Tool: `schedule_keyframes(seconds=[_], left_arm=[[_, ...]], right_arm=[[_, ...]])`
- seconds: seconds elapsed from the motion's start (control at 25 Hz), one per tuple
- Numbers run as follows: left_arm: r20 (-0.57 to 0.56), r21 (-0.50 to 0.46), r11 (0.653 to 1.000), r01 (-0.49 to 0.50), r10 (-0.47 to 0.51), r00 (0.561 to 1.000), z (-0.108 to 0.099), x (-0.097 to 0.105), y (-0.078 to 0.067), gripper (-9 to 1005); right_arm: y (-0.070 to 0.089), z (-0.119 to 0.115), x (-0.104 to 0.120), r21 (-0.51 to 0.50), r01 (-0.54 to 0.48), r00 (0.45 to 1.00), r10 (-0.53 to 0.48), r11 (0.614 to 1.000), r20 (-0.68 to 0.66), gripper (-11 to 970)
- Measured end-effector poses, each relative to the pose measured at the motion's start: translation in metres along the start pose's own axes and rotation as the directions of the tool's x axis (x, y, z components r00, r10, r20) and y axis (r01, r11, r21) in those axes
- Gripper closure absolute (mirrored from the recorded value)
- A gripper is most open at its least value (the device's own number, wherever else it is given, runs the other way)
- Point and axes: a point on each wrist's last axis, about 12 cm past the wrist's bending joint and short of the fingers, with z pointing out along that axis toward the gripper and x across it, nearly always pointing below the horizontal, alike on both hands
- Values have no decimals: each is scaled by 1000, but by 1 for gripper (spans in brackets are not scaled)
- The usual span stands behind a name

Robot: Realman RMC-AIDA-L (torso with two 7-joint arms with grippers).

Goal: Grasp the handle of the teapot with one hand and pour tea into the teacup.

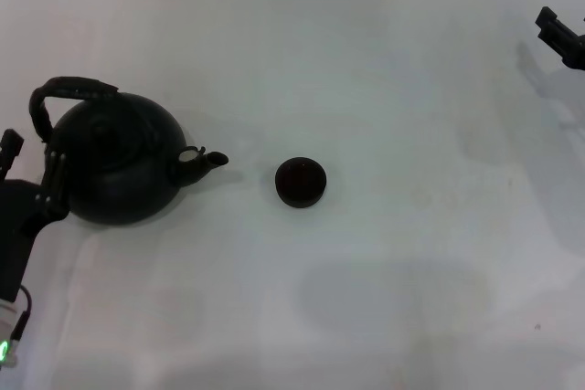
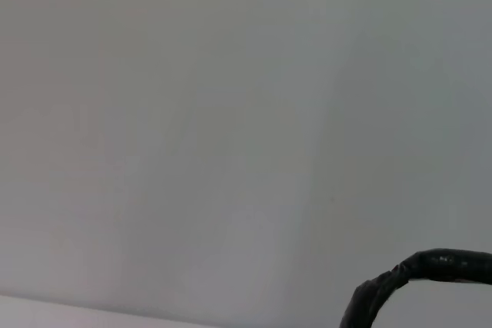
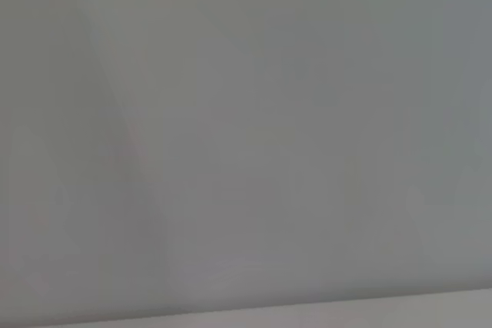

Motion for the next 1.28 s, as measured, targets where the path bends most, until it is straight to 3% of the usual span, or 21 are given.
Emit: schedule_keyframes(seconds=[0.48,0.6,0.64,0.88,1.08,1.28], left_arm=[[55,-17,1000,12,-11,998,-31,-5,-1,425],[79,-68,998,13,-7,997,-40,-7,4,425],[88,-124,992,7,4,996,-46,-8,10,425],[87,-254,967,-22,46,995,-53,-10,31,424],[71,-285,957,-50,73,995,-46,-11,41,423],[43,-245,968,-49,61,997,-26,-8,40,423]], right_arm=[[0,3,-4,-3,5,1000,-5,1000,8,127],[1,4,-4,-4,7,1000,-7,1000,9,127],[1,4,-4,-5,11,1000,-11,1000,11,127],[1,4,-5,-8,19,1000,-18,1000,14,127],[1,4,-6,-9,21,1000,-21,1000,16,127],[3,4,-7,-21,21,999,-20,1000,29,127]])
